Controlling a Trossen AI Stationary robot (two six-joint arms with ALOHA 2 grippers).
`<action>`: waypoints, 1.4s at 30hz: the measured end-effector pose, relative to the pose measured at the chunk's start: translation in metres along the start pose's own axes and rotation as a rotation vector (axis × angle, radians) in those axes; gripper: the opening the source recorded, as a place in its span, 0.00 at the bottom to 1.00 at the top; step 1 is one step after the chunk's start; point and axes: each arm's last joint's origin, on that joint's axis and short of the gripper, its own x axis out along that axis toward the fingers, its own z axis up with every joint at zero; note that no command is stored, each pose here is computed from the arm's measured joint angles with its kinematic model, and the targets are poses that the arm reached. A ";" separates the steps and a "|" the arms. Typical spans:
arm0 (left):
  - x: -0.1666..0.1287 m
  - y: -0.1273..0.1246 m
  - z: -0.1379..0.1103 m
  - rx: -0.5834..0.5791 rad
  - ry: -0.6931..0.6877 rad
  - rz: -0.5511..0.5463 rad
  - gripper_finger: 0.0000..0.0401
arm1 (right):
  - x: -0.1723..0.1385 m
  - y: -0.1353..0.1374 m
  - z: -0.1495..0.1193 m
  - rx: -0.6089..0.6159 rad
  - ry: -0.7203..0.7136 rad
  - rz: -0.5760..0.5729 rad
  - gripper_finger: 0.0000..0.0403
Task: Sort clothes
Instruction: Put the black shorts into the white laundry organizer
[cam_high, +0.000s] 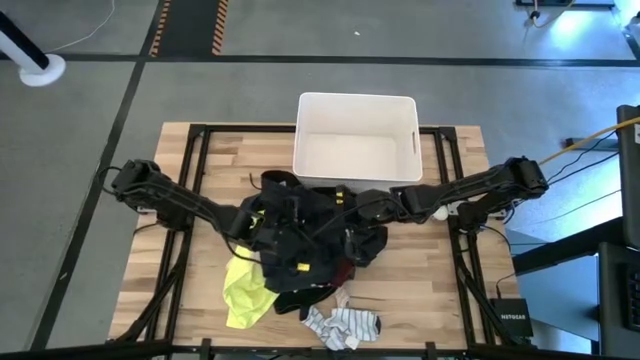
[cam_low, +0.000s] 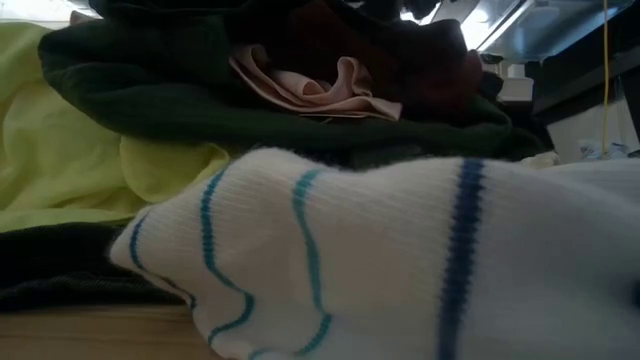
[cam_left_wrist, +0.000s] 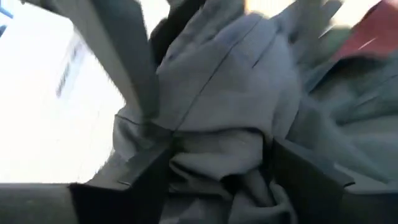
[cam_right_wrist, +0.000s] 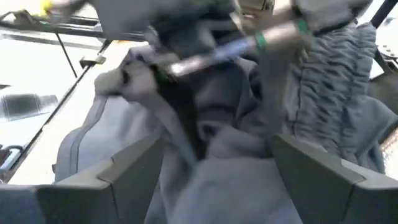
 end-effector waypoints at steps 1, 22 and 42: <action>0.003 0.001 -0.003 -0.009 0.009 0.005 0.60 | 0.001 0.000 0.000 0.000 -0.008 0.000 0.79; -0.041 0.042 0.040 0.098 -0.204 0.053 0.02 | -0.110 0.048 0.036 -0.021 0.030 -0.188 0.79; -0.099 0.203 0.077 0.053 -0.664 0.533 0.01 | -0.122 0.063 0.020 0.082 0.094 -0.346 0.79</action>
